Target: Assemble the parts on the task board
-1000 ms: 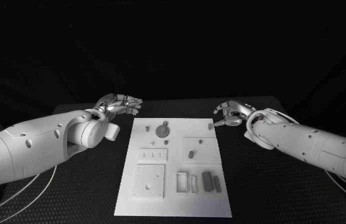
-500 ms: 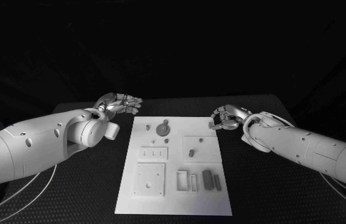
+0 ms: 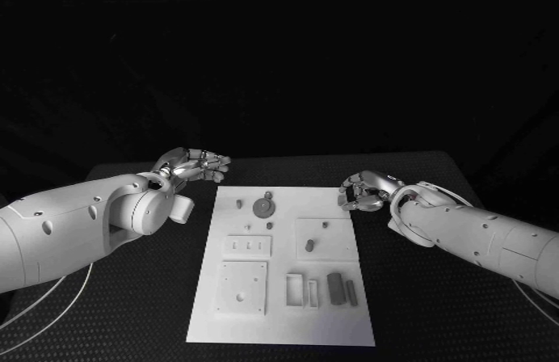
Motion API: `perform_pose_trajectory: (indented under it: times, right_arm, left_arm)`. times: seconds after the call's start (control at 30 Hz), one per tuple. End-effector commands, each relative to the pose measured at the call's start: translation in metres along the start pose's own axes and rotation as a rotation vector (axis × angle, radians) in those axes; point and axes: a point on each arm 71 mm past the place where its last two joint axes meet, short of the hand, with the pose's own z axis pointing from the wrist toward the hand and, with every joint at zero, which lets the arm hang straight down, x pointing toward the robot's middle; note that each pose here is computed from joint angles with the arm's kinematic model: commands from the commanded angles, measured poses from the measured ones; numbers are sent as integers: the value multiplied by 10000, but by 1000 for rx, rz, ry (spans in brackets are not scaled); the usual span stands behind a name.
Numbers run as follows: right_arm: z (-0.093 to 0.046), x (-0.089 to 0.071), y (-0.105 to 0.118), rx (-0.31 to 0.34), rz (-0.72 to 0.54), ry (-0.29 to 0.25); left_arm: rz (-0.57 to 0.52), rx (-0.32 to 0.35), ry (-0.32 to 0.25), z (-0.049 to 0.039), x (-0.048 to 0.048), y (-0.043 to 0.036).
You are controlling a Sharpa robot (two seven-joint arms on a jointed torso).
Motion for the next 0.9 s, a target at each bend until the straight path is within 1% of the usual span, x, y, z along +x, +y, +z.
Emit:
perform_pose_trajectory:
  times: [0.03,0.13,0.73,0.9]
  right_arm:
    - [0,53,9,-7,-9,16]
    - [3,90,21,-7,-7,11]
    - [22,109,29,1,-16,8]
    - [27,100,38,5,-9,-12]
  left_arm:
    - [0,14,16,0,20,-16]
    - [1,13,15,-1,15,-15]
    - [5,13,18,-6,17,-15]
    - [6,12,16,-5,12,-14]
